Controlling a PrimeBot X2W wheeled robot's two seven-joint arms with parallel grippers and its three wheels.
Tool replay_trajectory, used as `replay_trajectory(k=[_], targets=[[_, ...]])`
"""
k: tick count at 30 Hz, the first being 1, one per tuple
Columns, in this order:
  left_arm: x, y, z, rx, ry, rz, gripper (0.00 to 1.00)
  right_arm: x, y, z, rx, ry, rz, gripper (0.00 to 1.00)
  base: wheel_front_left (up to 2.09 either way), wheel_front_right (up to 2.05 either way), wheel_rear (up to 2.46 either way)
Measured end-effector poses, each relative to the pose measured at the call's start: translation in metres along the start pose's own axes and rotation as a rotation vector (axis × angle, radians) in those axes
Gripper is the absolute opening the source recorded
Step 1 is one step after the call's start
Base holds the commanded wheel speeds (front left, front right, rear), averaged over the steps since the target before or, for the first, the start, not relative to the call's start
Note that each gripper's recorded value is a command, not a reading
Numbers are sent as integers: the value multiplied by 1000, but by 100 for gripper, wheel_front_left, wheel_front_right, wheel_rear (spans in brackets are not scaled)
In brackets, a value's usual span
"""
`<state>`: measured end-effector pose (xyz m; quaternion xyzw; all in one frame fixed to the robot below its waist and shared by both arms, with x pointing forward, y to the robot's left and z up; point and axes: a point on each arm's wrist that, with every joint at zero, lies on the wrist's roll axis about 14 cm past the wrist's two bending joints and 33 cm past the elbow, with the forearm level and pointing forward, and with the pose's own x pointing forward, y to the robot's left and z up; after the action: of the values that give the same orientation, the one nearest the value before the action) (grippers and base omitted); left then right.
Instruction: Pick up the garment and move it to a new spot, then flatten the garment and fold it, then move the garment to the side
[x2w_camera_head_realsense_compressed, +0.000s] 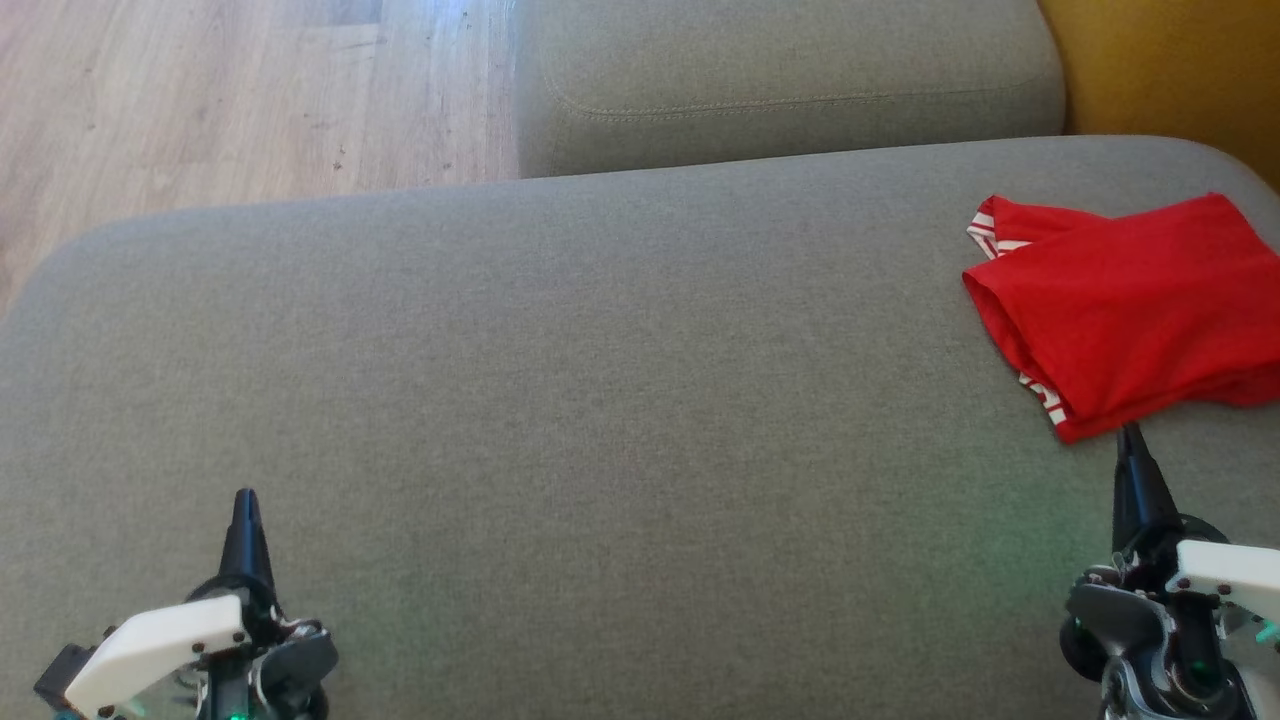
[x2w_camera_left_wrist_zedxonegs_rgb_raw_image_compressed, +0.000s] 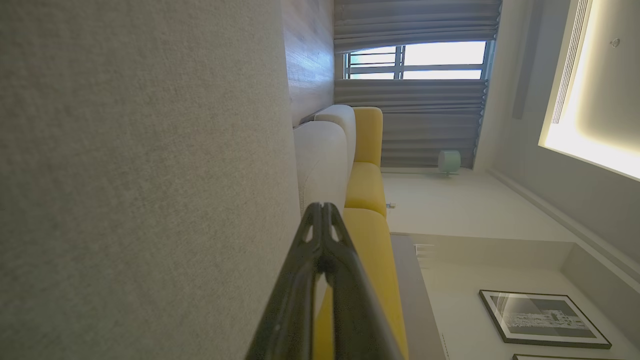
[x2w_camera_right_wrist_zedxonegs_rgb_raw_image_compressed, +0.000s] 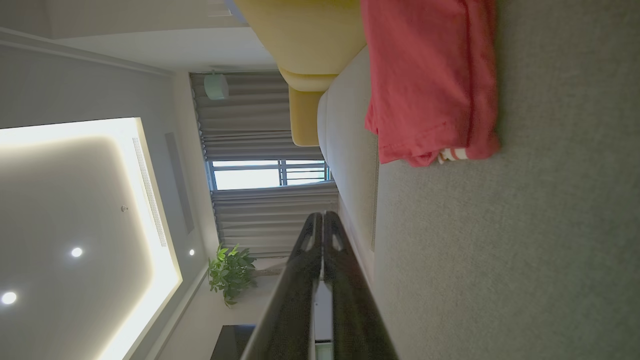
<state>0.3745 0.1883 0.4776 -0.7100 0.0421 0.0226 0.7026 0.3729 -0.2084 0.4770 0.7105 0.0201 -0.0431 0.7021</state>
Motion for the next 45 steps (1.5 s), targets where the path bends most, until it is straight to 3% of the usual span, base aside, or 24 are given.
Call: replay_trajectory(k=[45], targets=[[0, 0, 0, -1, -1, 0, 0, 0, 0, 0, 0, 0, 0, 0, 0, 0, 0]])
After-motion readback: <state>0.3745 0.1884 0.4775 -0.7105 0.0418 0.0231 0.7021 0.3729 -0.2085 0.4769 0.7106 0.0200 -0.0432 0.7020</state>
